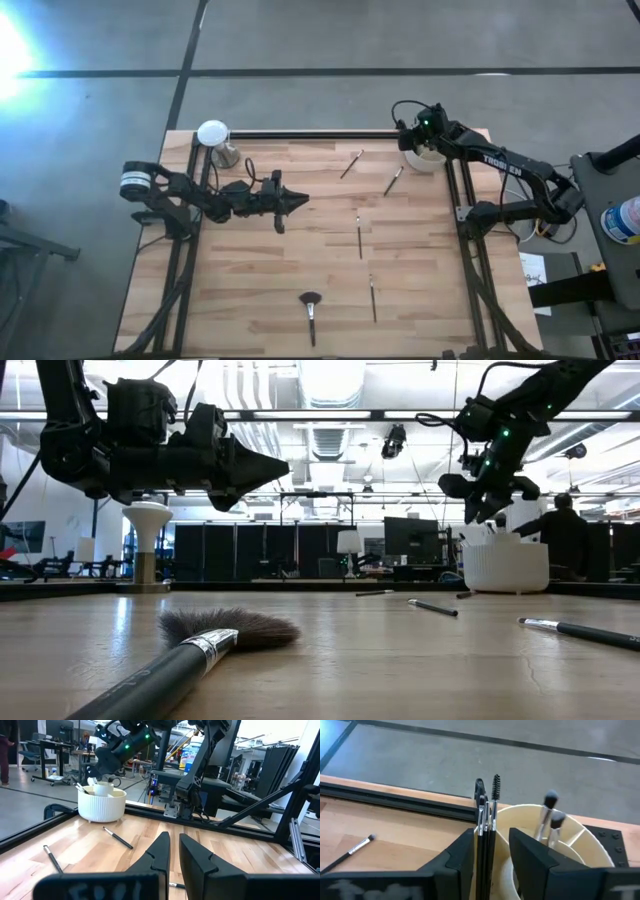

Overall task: Pick & Place Makeup Brushes
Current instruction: Put the black foundation brush into the white makeup holder

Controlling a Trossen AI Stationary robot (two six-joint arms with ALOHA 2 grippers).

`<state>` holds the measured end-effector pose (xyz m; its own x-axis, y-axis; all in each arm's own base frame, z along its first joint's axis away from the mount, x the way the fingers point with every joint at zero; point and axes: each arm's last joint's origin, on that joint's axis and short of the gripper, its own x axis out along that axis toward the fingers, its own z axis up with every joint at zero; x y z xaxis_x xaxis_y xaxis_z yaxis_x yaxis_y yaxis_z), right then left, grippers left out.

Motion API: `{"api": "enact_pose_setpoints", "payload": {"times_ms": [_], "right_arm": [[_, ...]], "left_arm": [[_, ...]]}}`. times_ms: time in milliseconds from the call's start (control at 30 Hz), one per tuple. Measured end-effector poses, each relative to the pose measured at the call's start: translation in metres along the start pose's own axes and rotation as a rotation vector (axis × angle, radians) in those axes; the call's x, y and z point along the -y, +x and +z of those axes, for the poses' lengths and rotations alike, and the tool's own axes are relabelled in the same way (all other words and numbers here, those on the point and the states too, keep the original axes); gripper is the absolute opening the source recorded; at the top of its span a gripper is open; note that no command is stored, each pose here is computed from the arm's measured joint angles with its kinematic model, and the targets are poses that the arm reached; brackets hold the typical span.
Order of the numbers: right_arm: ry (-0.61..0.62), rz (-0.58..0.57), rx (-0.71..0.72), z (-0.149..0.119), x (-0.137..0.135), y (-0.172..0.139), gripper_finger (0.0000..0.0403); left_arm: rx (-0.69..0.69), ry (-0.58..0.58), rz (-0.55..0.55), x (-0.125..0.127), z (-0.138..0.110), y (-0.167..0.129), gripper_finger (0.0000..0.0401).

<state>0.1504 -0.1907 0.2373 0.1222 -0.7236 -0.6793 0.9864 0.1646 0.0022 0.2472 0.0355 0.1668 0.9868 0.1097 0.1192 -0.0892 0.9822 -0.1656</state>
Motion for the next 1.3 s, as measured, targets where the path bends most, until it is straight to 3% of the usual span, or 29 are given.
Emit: {"api": "enact_pose_setpoints", "payload": {"times_ms": [167, 367, 700, 867, 1300], "right_arm": [[-0.045, 0.031, -0.008, -0.001, -0.008, -0.012, 0.0079], [-0.12, 0.091, 0.084, -0.012, -0.03, -0.046, 0.0014], [-0.169, 0.269, 0.184, -0.055, -0.073, -0.103, 0.0009], [-0.139, 0.29, 0.214, -0.079, -0.09, -0.119, 0.0008], [-0.013, 0.287, 0.066, -0.135, -0.105, -0.13, 0.0008]], "left_arm": [[-0.019, 0.005, 0.011, -0.001, -0.003, -0.003, 0.0032], [-0.015, 0.024, 0.076, -0.004, -0.005, -0.011, 0.0032], [-0.014, 0.025, 0.09, -0.007, -0.005, -0.016, 0.0032], [-0.014, 0.026, 0.089, -0.007, -0.005, -0.016, 0.0032], [-0.015, 0.025, 0.089, -0.007, -0.005, -0.016, 0.0032]]}}
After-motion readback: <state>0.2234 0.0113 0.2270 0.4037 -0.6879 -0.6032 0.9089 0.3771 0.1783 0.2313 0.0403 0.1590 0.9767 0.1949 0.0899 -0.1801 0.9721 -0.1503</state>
